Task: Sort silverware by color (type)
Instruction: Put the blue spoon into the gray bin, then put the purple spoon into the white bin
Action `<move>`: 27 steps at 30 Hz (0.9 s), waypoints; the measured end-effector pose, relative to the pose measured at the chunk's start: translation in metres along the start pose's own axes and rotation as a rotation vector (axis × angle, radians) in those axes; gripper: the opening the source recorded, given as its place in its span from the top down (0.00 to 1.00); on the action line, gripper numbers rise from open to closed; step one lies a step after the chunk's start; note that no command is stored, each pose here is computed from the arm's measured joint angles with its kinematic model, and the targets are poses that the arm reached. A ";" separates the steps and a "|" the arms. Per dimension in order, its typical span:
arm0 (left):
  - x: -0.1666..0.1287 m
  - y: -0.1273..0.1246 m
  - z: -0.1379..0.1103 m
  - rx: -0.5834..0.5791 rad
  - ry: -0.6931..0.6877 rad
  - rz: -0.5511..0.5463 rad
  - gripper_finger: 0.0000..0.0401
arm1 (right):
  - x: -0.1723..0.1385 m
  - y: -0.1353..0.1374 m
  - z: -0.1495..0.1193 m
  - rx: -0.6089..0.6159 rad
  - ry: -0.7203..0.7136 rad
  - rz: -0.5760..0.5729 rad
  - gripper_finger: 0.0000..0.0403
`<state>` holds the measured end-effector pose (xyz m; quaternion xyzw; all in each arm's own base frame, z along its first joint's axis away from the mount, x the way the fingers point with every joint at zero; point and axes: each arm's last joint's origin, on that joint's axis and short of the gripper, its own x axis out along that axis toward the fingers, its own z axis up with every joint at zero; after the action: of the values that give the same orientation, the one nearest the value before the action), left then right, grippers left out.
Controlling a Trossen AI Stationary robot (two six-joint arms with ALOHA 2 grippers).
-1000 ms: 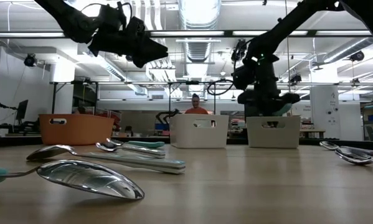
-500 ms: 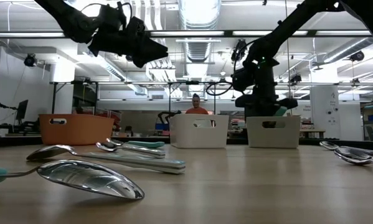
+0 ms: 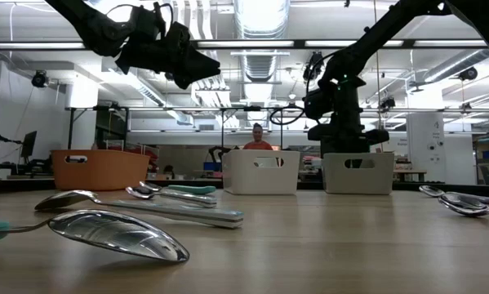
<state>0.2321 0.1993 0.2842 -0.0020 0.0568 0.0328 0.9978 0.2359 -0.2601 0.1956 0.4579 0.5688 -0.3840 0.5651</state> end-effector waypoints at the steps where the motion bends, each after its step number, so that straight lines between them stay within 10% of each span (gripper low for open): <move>1: 0.000 0.000 0.000 0.000 0.000 0.000 0.63 | -0.001 0.000 0.000 0.000 -0.002 0.001 0.75; 27: 0.009 -0.030 -0.031 -0.262 0.277 -0.105 0.63 | -0.082 0.067 -0.075 -0.357 -0.372 0.065 0.66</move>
<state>0.2396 0.1698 0.2520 -0.1393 0.1885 -0.0126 0.9721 0.2729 -0.1769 0.2877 0.2904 0.4989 -0.3368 0.7439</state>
